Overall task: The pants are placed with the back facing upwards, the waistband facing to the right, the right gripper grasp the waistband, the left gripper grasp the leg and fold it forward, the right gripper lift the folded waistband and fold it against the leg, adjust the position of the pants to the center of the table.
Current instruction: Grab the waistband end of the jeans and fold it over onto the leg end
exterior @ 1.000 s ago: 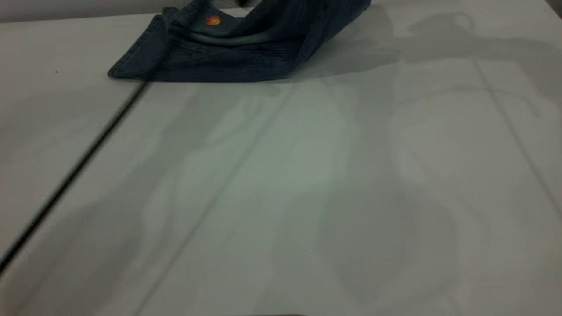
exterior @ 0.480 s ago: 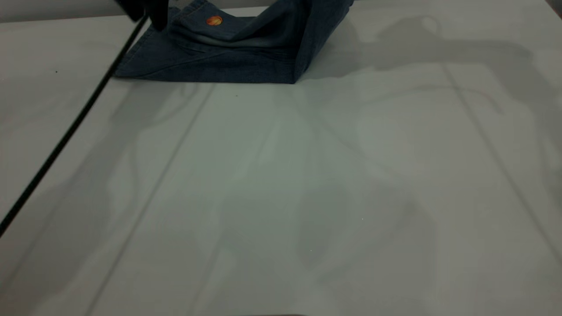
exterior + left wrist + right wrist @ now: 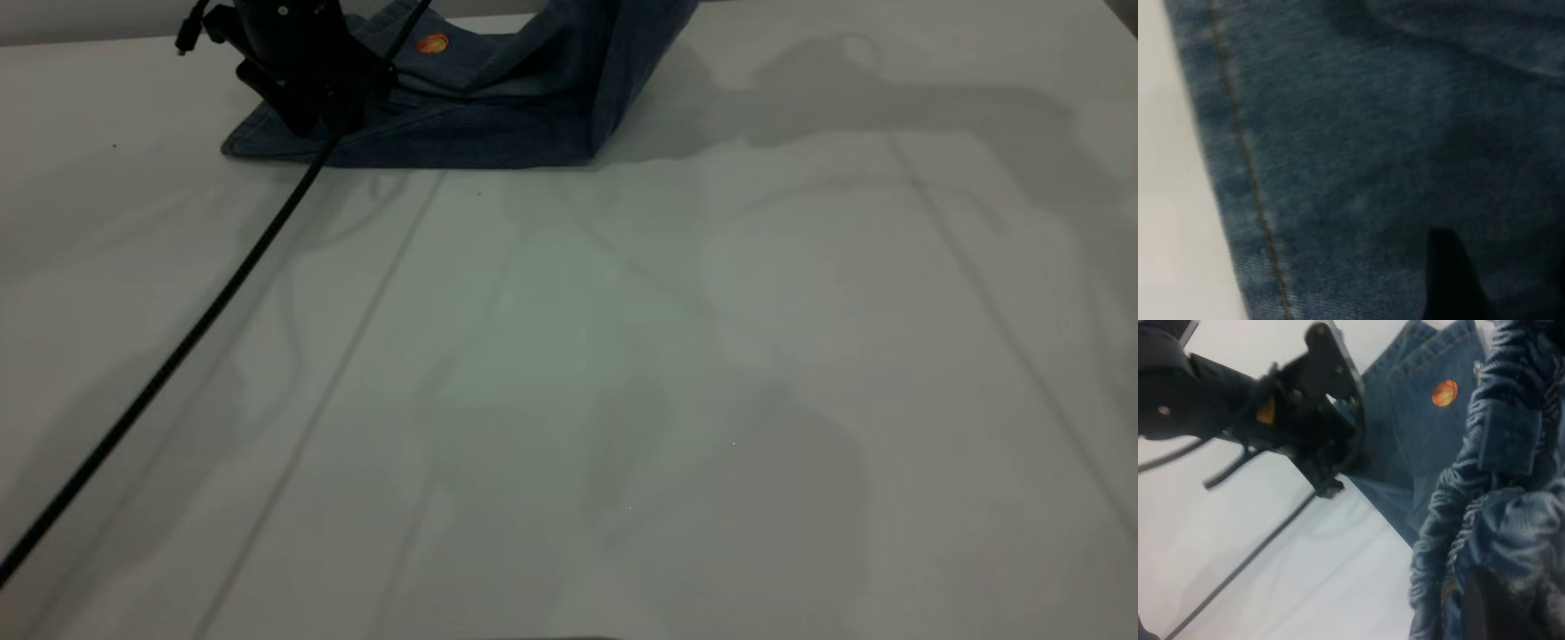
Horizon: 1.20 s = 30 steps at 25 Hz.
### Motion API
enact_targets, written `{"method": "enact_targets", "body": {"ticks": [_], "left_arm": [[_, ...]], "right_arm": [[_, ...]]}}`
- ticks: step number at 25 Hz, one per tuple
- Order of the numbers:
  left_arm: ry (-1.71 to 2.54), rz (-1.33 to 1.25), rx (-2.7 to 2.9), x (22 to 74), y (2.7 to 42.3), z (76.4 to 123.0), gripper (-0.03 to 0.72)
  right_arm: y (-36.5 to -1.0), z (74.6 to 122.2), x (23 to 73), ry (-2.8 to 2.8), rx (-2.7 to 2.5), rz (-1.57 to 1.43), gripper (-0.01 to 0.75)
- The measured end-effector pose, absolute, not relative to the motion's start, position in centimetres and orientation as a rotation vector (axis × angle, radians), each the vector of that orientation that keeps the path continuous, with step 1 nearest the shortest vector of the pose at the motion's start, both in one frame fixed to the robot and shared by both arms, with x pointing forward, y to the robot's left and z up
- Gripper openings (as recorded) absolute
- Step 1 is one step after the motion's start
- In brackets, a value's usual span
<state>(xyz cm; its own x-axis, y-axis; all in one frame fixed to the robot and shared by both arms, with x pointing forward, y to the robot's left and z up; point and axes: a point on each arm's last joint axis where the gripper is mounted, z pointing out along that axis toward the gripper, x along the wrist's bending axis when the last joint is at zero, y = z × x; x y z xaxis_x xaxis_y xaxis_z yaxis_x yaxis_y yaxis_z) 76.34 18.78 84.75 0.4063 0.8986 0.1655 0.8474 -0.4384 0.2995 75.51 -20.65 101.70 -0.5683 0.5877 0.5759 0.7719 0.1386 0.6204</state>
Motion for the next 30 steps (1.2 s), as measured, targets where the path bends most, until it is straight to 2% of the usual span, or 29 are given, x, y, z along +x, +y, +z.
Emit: {"method": "enact_targets", "body": {"ticks": [4,11,15,23,30], "left_arm": [[1.531,0.411,2.453,76.0,16.7,84.8,0.360],[1.409,0.336,2.425,74.4,10.4,84.5,0.360],[1.373,0.322,2.431,73.8,8.7,84.8,0.360],[1.446,0.322,2.540,74.3,11.3,91.6,0.360],[1.510,0.640,2.483,76.2,15.1,96.4,0.360]], "right_arm": [[-20.6,102.8,75.2,-2.228,-1.331,-1.421,0.037],[-20.6,104.4,75.2,-2.261,-1.302,-1.472,0.037],[-20.7,104.6,75.2,-2.267,-1.301,-1.477,0.037],[-18.8,104.6,74.9,-2.284,-1.264,-1.464,0.037],[-14.6,103.4,75.0,-2.294,-1.242,-1.488,0.037]]}}
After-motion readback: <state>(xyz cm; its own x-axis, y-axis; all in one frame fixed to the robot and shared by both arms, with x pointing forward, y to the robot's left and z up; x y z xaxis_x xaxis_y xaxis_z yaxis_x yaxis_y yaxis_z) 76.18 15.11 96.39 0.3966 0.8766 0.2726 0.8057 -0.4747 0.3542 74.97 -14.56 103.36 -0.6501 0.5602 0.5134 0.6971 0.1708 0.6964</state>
